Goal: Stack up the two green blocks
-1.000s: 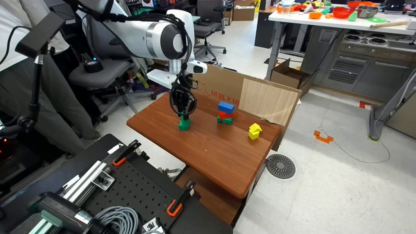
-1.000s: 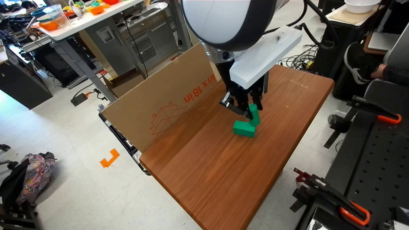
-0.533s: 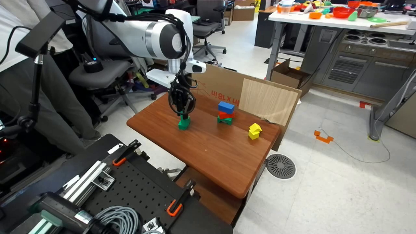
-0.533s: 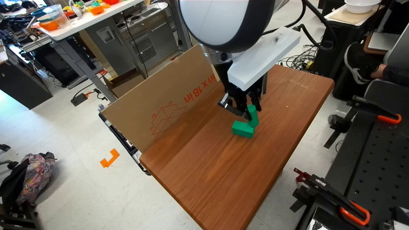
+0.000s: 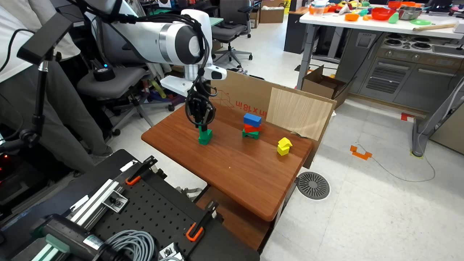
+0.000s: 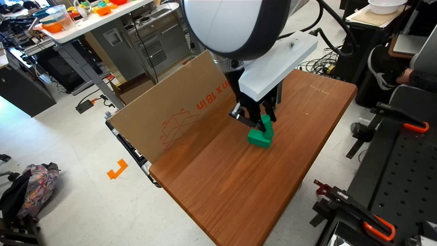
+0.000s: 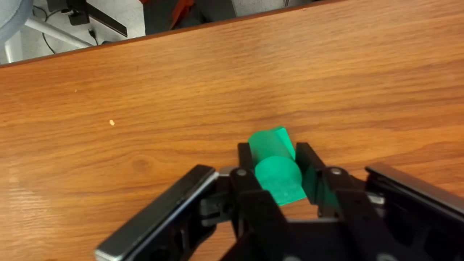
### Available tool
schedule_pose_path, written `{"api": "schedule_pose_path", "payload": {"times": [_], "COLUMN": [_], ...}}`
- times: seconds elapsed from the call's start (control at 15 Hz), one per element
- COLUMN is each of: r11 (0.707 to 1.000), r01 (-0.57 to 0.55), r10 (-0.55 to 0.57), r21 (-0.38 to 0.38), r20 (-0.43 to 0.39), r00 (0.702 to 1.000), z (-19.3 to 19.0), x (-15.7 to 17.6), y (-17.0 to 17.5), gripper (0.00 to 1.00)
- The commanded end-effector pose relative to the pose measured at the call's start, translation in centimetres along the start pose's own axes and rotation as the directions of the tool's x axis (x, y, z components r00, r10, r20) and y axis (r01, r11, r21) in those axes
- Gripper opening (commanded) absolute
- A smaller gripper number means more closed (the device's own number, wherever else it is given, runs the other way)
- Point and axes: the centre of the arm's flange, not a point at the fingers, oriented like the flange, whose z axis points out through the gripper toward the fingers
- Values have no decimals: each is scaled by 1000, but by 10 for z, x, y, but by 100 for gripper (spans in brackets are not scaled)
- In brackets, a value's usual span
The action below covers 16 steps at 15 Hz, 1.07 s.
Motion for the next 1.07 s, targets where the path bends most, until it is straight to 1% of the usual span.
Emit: {"api": "schedule_pose_path", "payload": {"times": [0.0,0.2,0.33,0.4,0.47,0.67,0.73,0.8,1.0], "r11": [1000,1000,1000,1000,1000,1000,1000,1000,999], "r01": [-6,-8,-12,-12,-13,-13,-8,3,26], "r10": [6,8,12,12,13,13,8,-3,-25], "r21": [-3,-8,-8,-10,-11,-7,-3,3,30], "r20": [-6,-4,0,-3,-6,-6,-9,-16,-39], "r00": [1000,1000,1000,1000,1000,1000,1000,1000,999], "z": [-5,-1,-1,-2,-3,-9,-13,-21,-51], "x": [2,3,3,2,1,-4,-7,-14,-33], "y": [-10,-13,-14,-14,-13,-9,-6,-1,19], "gripper": [9,9,61,62,66,88,95,100,100]}}
